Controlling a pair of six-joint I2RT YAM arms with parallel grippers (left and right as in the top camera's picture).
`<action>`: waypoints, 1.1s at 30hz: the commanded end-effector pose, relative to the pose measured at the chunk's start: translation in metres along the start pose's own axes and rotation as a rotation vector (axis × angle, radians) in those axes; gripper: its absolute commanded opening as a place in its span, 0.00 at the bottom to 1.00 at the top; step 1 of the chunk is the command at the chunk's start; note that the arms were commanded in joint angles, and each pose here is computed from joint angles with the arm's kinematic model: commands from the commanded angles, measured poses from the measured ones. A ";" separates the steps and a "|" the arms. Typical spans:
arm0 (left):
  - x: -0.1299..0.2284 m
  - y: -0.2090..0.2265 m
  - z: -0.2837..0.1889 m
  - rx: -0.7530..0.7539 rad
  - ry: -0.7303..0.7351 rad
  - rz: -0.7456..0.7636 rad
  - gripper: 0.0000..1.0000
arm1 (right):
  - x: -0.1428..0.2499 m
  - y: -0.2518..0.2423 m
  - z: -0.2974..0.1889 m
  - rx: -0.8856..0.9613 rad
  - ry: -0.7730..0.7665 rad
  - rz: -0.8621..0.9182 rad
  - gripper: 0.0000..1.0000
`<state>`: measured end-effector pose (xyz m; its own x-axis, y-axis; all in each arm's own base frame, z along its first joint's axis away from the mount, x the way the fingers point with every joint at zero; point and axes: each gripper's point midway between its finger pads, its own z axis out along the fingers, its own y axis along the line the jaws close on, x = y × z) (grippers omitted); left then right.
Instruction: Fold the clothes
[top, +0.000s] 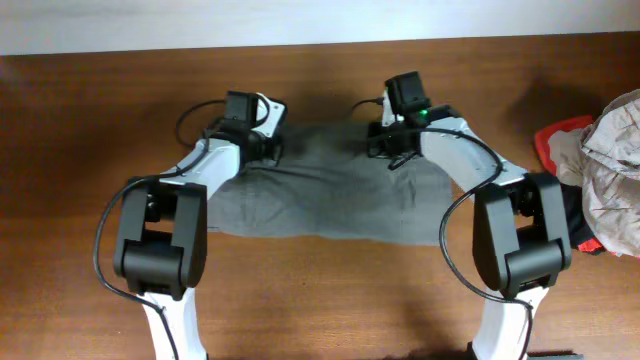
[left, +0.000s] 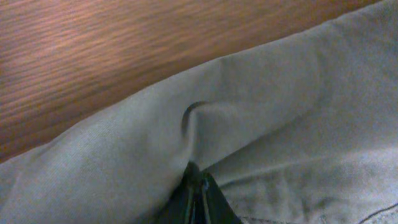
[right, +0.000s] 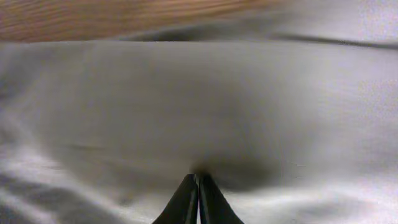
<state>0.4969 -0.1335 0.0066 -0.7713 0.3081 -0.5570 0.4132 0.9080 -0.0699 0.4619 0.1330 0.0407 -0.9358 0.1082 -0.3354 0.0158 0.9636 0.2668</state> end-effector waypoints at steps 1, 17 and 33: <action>0.021 0.054 0.000 -0.125 0.045 -0.121 0.11 | -0.011 -0.058 -0.006 0.160 -0.028 0.100 0.08; -0.020 0.006 -0.138 0.121 -0.012 -0.226 0.45 | 0.012 0.037 -0.096 -0.311 0.060 -0.018 0.04; 0.154 -0.020 -0.099 0.013 0.412 -0.724 0.07 | 0.085 0.067 0.020 -0.062 0.251 -0.119 0.04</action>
<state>0.3383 -0.0949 0.0271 -0.9833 -0.1626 -0.0822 -0.1225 0.9237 -0.3629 0.3850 0.2404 0.0465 -0.9712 -0.1439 -0.1898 -0.2116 0.8869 0.4107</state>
